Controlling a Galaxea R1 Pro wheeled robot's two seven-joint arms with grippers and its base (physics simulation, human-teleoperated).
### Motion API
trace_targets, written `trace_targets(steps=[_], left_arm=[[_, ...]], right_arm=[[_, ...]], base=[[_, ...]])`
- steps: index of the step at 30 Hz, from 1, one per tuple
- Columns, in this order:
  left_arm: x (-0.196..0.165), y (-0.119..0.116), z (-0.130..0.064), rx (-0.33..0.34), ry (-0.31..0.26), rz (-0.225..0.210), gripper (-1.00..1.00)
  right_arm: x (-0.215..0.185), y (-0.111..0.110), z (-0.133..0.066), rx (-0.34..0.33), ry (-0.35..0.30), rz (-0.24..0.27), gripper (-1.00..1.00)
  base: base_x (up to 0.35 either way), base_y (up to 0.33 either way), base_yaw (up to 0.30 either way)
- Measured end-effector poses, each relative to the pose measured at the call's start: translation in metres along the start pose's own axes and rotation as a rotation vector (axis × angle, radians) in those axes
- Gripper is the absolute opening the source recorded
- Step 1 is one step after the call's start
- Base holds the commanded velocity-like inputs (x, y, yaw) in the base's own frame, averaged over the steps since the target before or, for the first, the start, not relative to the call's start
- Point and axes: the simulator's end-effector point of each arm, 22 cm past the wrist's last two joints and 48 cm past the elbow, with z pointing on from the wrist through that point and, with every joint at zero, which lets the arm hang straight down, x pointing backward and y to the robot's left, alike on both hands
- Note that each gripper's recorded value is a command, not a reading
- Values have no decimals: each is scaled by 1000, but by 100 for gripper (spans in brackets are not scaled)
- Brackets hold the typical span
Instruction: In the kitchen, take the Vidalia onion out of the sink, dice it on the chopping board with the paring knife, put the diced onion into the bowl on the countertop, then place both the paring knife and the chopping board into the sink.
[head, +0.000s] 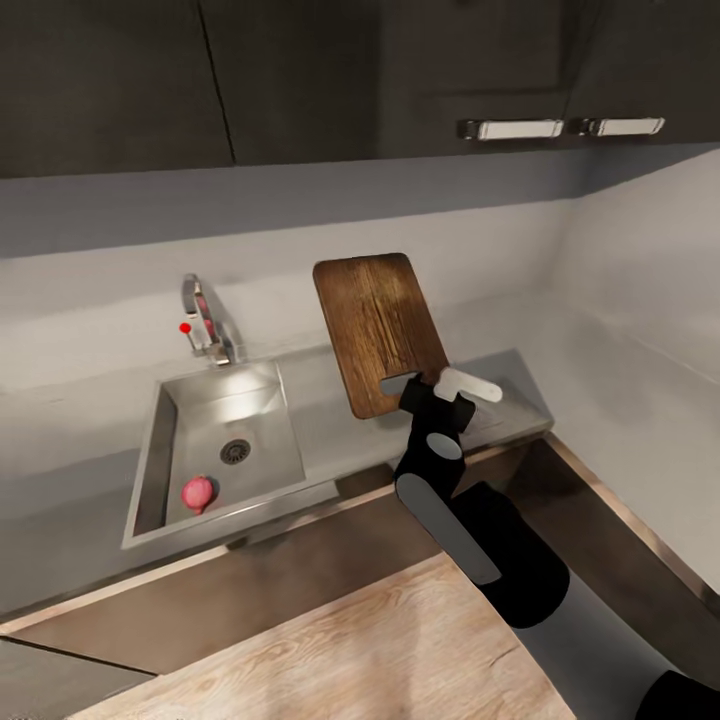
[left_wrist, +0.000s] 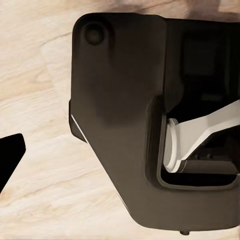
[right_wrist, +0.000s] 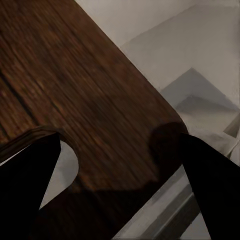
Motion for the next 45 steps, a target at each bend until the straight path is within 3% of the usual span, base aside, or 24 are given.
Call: trace_targets(steps=[4,7,9,16,23,45], left_arm=[[3,-1,0,1,6,0,100],[8,-1,-2,0,17,-2,100],[11,-1,-2,0,24,-3,100],[16,-1,-4,2,35,-3,100],[18,-1,-4,2,39,-4,100],[30,-2,-7,4,65,-3,100]], right_arm=[[15,-5,6,21,38,-78,-100],[42,-12,15,48,106,-164,-100],[59,-15,18,52,162,-182,-100],[79,-31,27,69,228,-203,-100],[92,-30,25,52,283,-182,-100],[93,-31,25,51,289,-181,-100]], base=[[-2,2,27],[-54,59,6],[-86,92,2],[-147,146,2],[-239,217,214],[-48,43,136]])
